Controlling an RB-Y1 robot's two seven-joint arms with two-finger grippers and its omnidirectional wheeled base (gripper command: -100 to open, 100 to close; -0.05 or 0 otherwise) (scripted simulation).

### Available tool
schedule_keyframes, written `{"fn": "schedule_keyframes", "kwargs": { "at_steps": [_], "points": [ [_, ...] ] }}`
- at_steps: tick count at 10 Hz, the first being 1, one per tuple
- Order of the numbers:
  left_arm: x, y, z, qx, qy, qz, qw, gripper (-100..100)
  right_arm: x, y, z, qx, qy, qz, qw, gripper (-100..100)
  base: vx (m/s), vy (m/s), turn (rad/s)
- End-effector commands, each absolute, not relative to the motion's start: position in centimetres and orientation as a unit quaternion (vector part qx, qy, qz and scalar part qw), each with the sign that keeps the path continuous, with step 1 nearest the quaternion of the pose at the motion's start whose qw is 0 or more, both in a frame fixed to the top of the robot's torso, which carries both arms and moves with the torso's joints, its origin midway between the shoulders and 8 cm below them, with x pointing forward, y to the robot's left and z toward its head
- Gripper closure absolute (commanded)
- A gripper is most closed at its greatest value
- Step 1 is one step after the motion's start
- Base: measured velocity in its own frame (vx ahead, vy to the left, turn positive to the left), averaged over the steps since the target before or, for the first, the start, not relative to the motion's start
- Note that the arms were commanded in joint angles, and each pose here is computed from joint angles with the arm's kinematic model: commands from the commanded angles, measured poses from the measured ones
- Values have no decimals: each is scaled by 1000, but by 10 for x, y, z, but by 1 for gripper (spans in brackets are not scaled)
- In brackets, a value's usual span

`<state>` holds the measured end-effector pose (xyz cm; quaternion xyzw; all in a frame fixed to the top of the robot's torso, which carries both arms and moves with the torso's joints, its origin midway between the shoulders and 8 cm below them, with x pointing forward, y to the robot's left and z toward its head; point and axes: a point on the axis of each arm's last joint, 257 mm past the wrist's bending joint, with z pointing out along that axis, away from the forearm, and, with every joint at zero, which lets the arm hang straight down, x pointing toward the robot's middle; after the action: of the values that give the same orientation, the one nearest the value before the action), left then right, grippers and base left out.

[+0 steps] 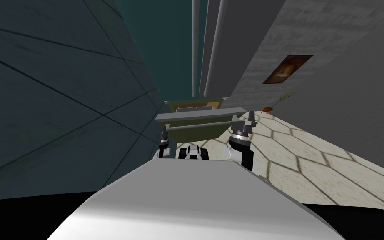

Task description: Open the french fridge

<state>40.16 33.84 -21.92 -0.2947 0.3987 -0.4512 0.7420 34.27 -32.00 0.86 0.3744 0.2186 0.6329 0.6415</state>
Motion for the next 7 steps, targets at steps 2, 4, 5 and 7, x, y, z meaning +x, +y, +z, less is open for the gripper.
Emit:
{"fn": "schedule_keyframes", "kwargs": {
  "at_steps": [2,4,5,7],
  "points": [
    [406,341,-221,-303,404,-449,737,0,343,-320,9,374,219,633,641,0,-6,-3,-2],
    [404,342,-230,-311,411,-445,732,0,343,-320,9,374,219,633,642,0,0,0,0],
    [404,342,-232,-314,413,-444,730,0,343,-320,9,374,219,633,642,0,0,0,0],
    [403,343,-236,-317,416,-442,729,0,343,-320,9,374,219,633,642,0,0,0,0]
  ]
}}
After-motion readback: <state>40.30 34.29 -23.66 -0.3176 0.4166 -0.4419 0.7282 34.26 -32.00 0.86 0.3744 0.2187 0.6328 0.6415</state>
